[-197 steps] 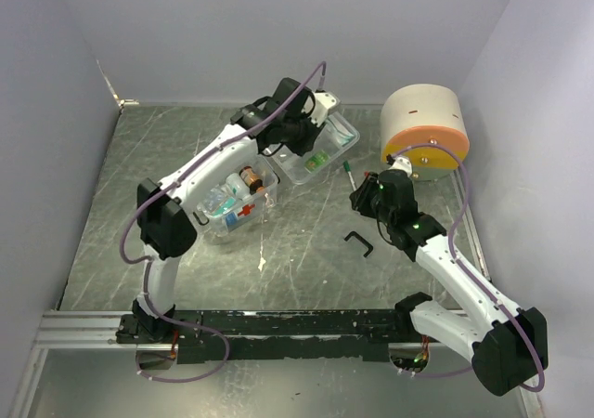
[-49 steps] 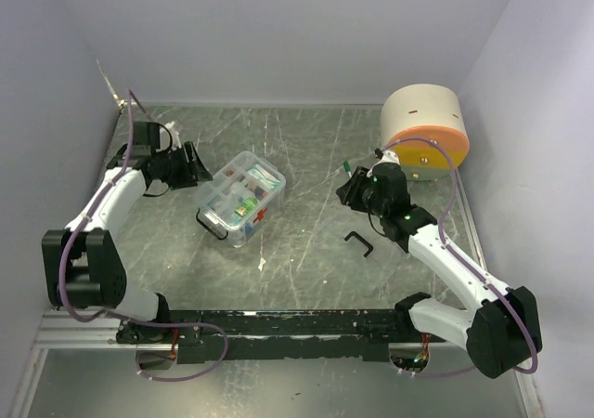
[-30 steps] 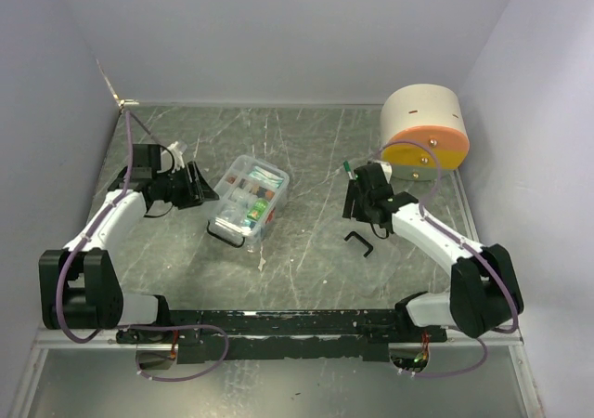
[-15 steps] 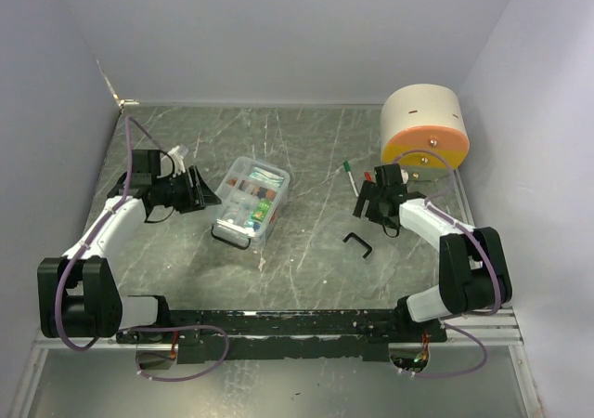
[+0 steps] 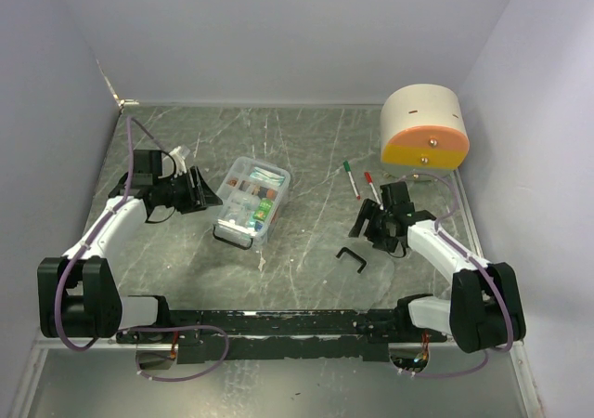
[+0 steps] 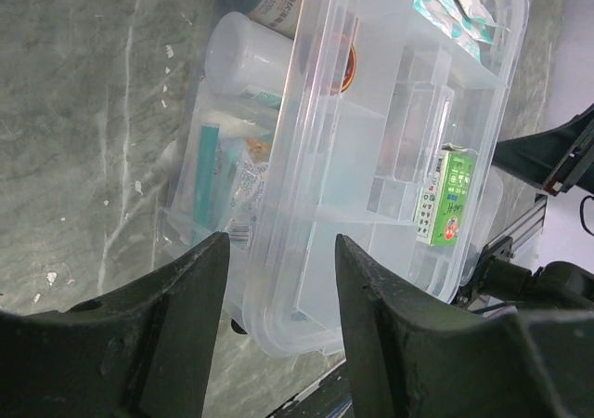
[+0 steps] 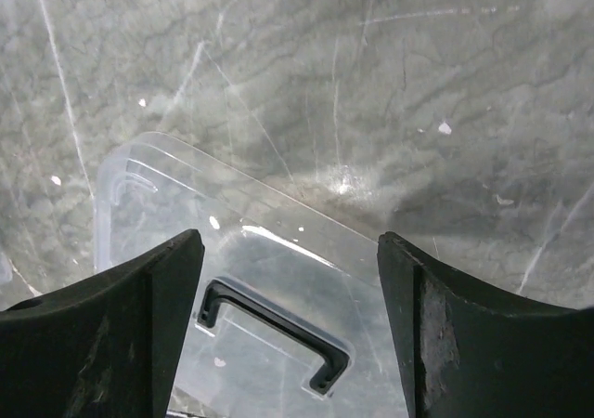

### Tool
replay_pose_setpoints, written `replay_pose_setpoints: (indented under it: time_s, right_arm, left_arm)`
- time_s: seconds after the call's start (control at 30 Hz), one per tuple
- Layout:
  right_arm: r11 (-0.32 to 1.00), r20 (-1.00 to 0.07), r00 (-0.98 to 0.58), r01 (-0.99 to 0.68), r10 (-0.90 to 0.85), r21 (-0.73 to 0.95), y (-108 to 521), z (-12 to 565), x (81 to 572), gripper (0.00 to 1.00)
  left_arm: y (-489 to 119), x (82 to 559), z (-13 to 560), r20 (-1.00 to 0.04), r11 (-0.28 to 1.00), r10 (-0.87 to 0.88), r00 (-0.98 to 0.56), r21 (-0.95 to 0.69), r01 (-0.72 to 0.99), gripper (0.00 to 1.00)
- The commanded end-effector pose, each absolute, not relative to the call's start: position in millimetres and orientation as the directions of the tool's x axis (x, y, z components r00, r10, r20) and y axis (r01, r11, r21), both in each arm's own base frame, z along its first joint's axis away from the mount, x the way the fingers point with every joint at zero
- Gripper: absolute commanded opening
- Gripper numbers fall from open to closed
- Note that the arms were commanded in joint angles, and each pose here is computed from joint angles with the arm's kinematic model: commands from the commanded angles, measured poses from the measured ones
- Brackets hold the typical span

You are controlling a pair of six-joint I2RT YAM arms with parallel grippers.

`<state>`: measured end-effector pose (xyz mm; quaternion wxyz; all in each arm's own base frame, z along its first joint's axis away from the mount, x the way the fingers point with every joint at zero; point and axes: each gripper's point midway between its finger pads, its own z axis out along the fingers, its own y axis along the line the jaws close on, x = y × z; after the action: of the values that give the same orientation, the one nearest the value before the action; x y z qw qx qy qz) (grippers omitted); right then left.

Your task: Organize the medicine kit

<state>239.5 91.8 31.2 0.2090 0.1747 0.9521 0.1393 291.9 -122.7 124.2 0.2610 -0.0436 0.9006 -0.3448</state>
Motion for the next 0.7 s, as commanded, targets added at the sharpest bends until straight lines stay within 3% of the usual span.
replay_pose_setpoints:
  time_s: [0.0, 0.13, 0.37, 0.5, 0.67]
  right_arm:
    - [0.906, -0.307, -0.874, 0.280, 0.377, 0.317, 89.9, 23.1, 223.3, 0.77]
    - [0.938, -0.352, -0.881, 0.237, 0.318, 0.254, 83.1, 26.8, 228.0, 0.87]
    - [0.920, -0.304, -0.893, 0.238, 0.333, 0.311, 98.9, 18.3, 221.0, 0.88]
    - [0.886, -0.290, -0.870, 0.283, 0.398, 0.366, 106.7, 18.9, 224.6, 0.87]
    - [0.881, -0.297, -0.858, 0.304, 0.419, 0.362, 105.7, 17.3, 230.6, 0.85]
  left_arm:
    - [-120.6, 295.4, 132.5, -0.483, 0.777, -0.250, -0.839, -0.618, 0.124, 0.59]
    - [-111.2, 298.8, 144.5, -0.531, 0.816, -0.246, -0.811, -0.565, 0.122, 0.63]
    - [-103.3, 304.9, 202.2, -0.692, 0.893, -0.227, -0.686, -0.429, 0.137, 0.71]
    - [-159.8, 288.1, 234.8, -0.752, 0.856, -0.200, -0.628, -0.446, 0.262, 0.72]
    - [-249.9, 243.8, 231.5, -0.743, 0.780, -0.121, -0.658, -0.481, 0.400, 0.72]
